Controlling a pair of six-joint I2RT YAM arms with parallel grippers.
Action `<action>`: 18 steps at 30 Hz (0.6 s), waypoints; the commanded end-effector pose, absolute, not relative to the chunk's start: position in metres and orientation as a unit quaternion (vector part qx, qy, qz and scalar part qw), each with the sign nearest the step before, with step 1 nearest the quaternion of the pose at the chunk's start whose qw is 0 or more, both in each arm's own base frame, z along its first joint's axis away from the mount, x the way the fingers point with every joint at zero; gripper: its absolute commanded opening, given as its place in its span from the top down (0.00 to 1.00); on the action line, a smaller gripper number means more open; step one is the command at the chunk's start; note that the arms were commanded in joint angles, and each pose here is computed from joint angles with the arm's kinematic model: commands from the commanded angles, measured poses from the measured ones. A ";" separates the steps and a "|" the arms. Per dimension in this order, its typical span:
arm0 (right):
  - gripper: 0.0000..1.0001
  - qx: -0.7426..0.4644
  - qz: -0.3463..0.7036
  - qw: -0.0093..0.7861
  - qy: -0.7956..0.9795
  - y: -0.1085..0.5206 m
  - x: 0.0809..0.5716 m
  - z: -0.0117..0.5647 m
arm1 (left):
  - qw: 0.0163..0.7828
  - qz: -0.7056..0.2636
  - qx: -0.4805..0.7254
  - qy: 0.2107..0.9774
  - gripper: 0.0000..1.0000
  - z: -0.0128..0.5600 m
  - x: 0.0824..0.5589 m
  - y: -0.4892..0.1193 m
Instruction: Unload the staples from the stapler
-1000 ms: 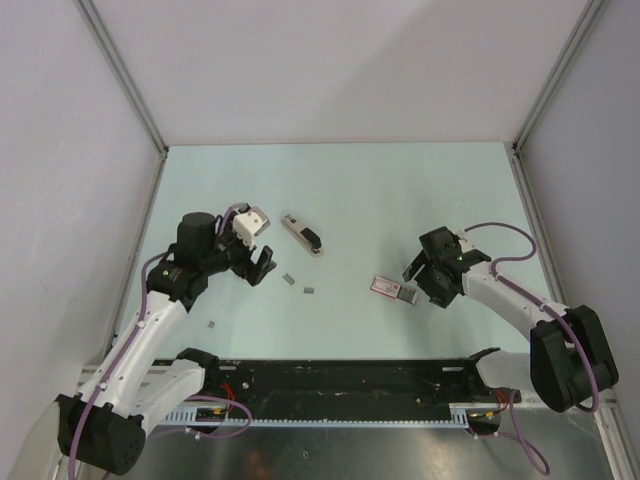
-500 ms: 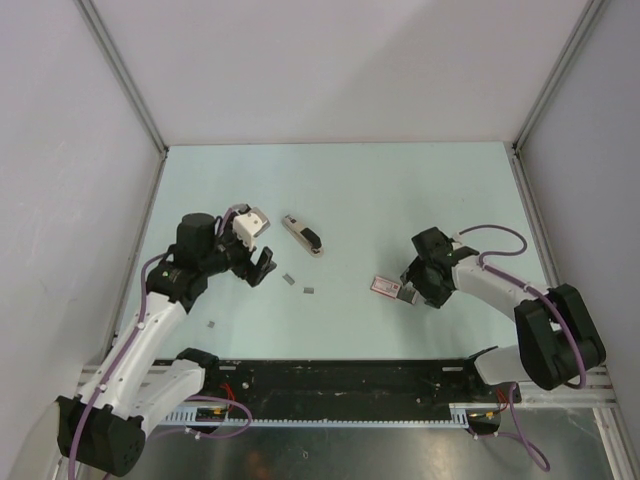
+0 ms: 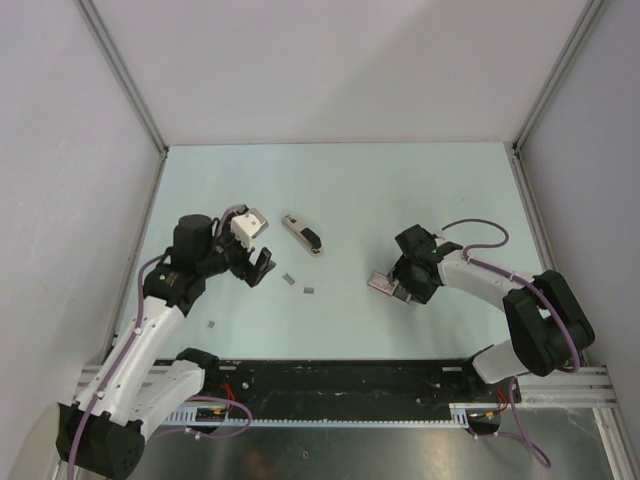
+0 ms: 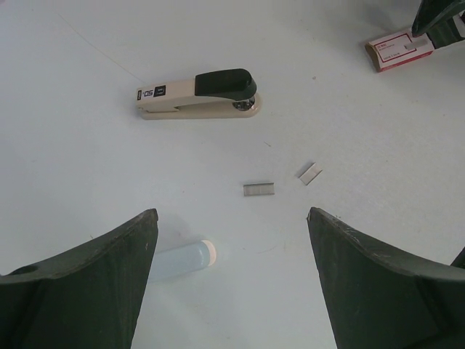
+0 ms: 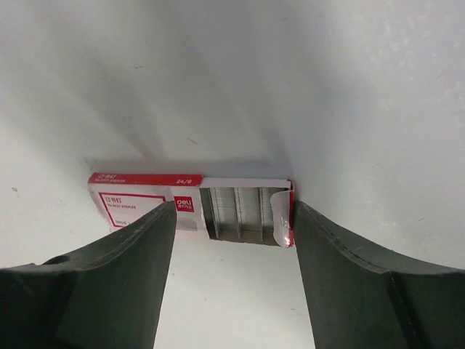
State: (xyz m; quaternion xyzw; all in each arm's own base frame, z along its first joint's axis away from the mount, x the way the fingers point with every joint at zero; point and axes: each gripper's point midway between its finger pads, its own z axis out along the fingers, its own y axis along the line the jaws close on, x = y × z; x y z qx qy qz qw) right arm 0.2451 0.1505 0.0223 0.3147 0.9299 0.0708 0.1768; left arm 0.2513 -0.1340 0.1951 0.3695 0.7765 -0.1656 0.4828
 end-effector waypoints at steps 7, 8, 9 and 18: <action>0.32 0.290 0.067 0.141 0.944 0.172 0.234 0.008 | 0.500 -0.159 0.381 0.761 0.11 0.204 0.248 -0.132; 0.32 0.286 0.064 0.140 0.946 0.173 0.235 0.007 | 0.500 -0.157 0.381 0.761 0.11 0.204 0.248 -0.132; 0.32 0.283 0.063 0.138 0.947 0.174 0.235 0.007 | 0.501 -0.156 0.382 0.761 0.11 0.204 0.248 -0.131; 0.29 0.277 0.079 0.170 0.942 0.170 0.248 0.032 | 0.497 -0.153 0.386 0.762 0.11 0.198 0.246 -0.130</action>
